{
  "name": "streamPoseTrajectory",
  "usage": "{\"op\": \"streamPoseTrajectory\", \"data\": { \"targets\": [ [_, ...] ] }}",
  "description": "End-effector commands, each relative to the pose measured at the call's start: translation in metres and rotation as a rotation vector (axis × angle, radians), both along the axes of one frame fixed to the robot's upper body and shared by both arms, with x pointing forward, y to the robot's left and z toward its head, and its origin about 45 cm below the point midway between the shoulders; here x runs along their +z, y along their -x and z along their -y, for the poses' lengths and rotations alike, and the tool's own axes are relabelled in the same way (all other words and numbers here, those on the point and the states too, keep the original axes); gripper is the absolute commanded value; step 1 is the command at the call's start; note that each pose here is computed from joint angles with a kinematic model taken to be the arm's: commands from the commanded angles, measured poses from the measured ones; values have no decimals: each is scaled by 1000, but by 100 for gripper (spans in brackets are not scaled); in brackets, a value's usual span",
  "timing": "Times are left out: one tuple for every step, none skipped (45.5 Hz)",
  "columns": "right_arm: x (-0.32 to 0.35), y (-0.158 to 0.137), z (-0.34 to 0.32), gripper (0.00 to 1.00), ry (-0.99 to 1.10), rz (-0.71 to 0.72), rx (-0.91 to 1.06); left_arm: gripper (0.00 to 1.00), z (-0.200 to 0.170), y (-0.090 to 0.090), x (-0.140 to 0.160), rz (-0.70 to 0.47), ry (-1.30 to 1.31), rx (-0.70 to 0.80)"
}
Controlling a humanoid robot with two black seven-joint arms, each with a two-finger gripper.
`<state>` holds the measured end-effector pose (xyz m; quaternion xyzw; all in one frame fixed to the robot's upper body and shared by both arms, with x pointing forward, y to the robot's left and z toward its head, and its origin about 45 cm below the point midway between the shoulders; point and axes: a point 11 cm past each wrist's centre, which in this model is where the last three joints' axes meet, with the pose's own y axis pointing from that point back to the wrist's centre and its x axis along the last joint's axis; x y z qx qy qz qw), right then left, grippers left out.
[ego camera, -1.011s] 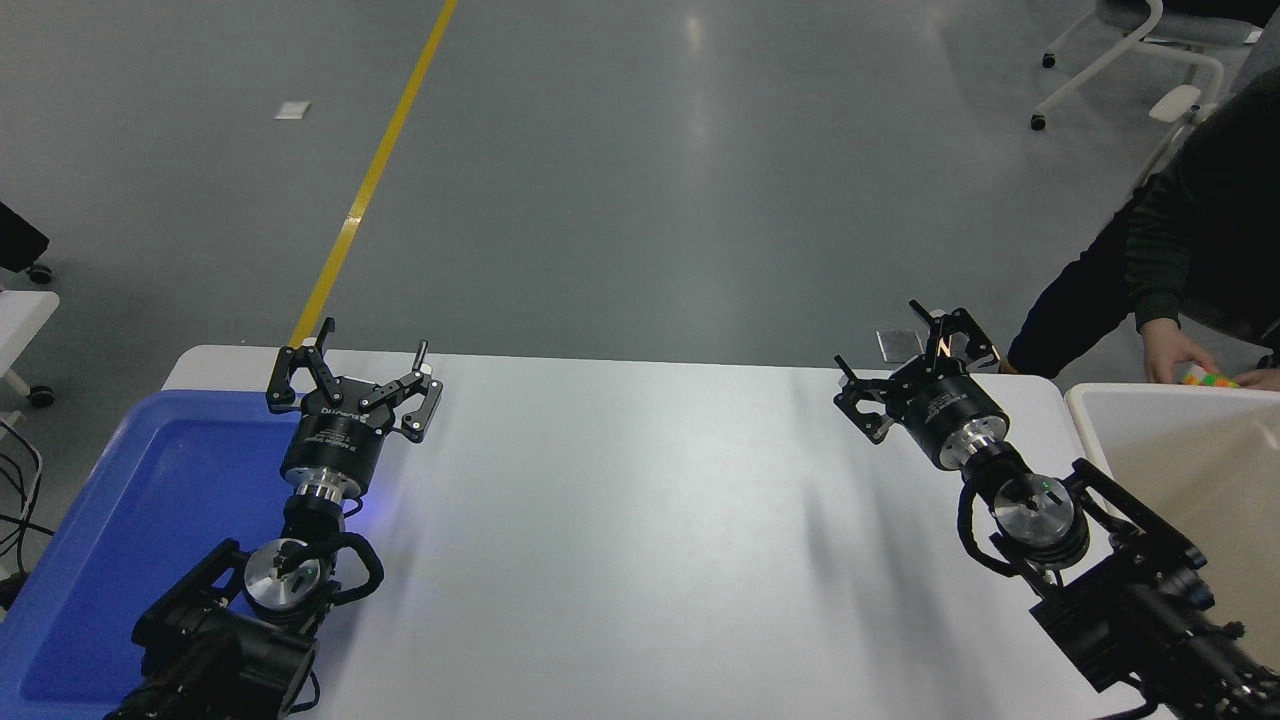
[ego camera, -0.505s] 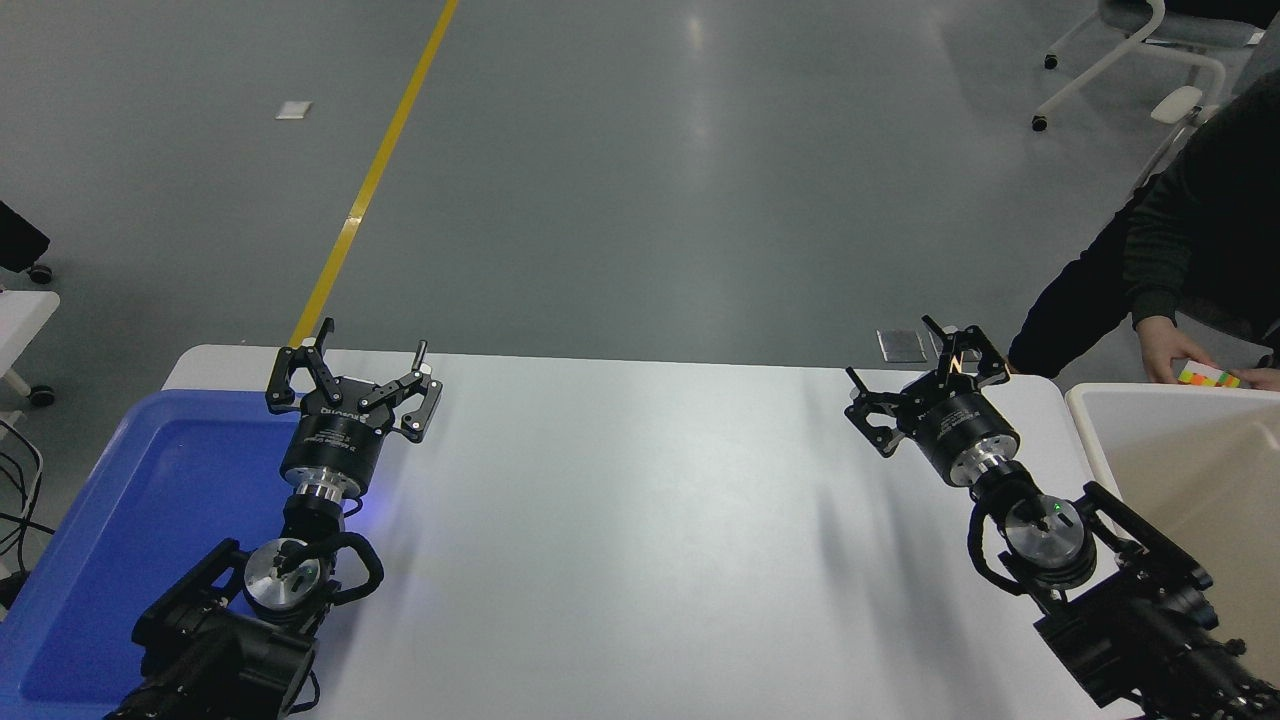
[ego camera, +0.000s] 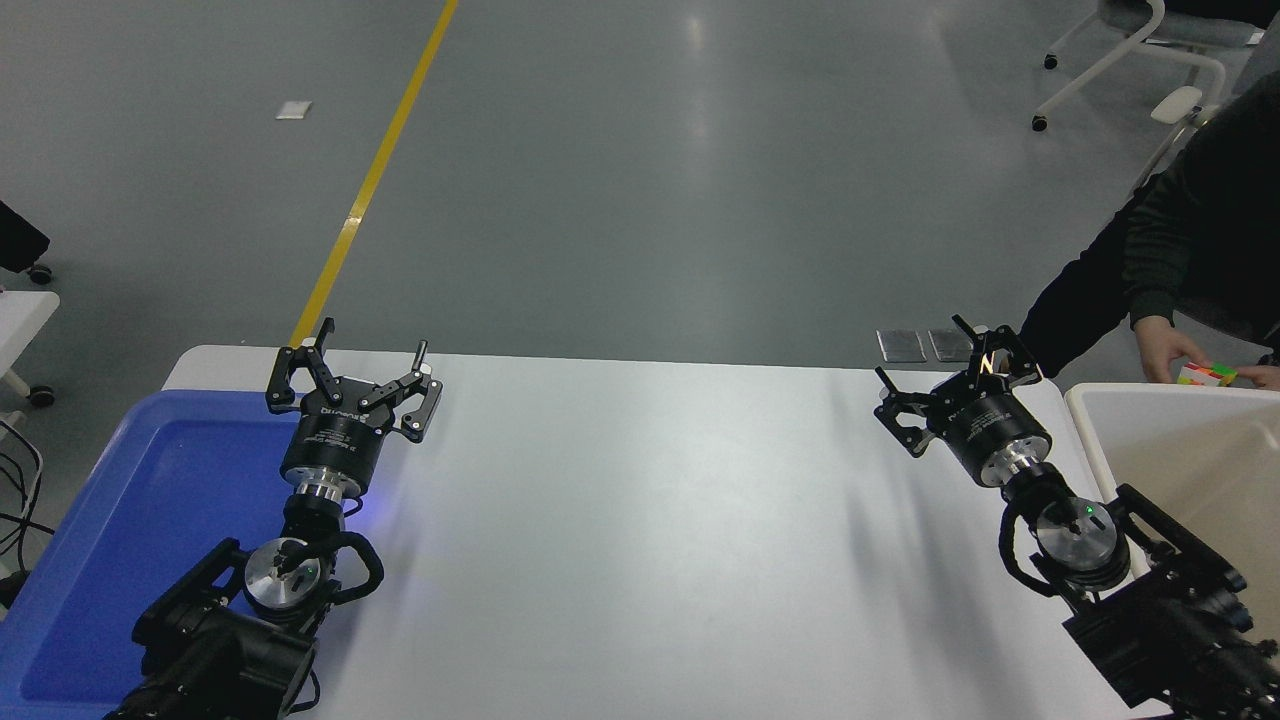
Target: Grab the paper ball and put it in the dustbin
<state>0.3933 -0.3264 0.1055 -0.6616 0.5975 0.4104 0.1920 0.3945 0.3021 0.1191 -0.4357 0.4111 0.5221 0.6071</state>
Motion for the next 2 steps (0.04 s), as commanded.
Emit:
{"op": "streamPoseTrajectory", "data": {
  "targets": [
    [2,0,12,100,17,8,-5,99,0,0,0,0,0,0],
    [3,0,13,100,17,13,-4,99,0,0,0,-1,0,0]
  ]
}}
